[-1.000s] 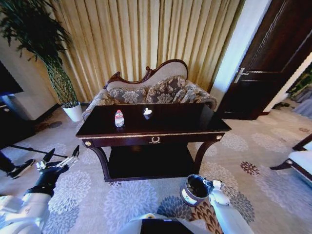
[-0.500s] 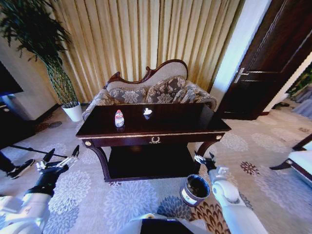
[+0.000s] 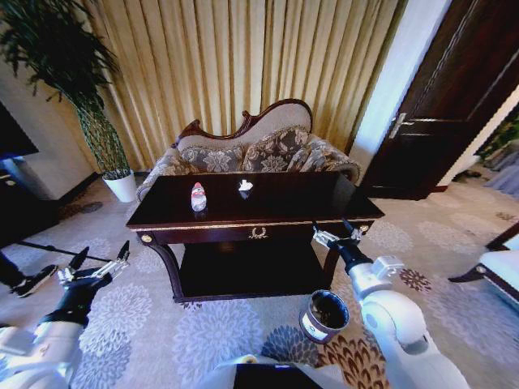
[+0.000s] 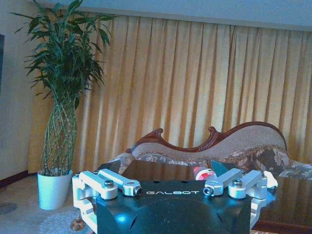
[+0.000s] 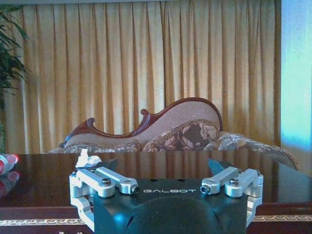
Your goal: Move to the front of the table and place the trash on the table into the trash bin.
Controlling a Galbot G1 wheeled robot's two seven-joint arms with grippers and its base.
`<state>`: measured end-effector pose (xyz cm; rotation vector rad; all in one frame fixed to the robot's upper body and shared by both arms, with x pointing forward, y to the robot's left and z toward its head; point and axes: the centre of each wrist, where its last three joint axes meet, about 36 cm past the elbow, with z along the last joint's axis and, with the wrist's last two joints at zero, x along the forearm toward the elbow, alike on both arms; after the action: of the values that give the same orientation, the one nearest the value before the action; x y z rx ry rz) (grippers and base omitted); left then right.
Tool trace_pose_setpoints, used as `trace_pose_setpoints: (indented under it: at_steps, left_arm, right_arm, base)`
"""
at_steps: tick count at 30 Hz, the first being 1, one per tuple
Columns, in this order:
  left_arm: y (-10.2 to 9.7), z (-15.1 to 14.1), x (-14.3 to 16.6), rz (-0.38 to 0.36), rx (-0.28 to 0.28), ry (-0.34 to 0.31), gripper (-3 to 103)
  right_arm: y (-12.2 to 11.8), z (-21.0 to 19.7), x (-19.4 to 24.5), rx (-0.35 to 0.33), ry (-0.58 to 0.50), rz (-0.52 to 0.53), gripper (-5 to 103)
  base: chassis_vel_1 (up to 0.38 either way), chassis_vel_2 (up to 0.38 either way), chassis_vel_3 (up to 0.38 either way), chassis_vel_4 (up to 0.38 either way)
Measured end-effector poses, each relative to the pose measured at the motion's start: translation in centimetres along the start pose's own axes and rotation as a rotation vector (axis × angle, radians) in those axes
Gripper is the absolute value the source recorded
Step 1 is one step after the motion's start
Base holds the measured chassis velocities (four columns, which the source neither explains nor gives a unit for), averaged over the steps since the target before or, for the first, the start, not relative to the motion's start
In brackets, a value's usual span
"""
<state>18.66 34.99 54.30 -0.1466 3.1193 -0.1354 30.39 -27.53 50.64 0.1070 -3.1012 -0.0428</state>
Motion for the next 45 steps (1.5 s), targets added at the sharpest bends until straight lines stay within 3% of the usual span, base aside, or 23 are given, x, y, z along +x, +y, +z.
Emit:
trace_pose_setpoints:
  at_steps: [20, 28, 30, 38, 45]
  left_arm:
    - [0.1, -0.2, -0.1, 0.002, -0.009, -0.002, 100]
    - [0.1, -0.1, 0.1, -0.004, -0.003, 0.006, 100]
    - [0.0, 0.2, 0.4, -0.012, 0.008, 0.014, 100]
    - [0.0, 0.2, 0.4, -0.025, 0.012, 0.005, 100]
    - [-0.1, 0.1, 0.1, -0.035, -0.001, -0.002, 100]
  right_arm:
    - [-0.2, 0.9, -0.7, 0.004, 0.020, 0.006, 100]
    - [-0.5, 0.9, -2.6, -0.021, 0.024, -0.043, 100]
    - [-0.7, 0.6, -4.8, -0.056, 0.050, -0.098, 100]
    - [-0.3, -0.6, -11.0, -0.054, 0.082, -0.211, 100]
    - [3.3, -2.2, -19.2, -0.074, 0.172, -0.345, 100]
  base:
    - [-0.138, 0.133, 0.133, -0.134]
    - [-0.025, 0.035, 0.035, -0.033]
    - [0.045, -0.060, -0.048, 0.065]
    - [0.009, -0.009, -0.007, 0.023]
    - [0.000, 0.000, 0.000, 0.000]
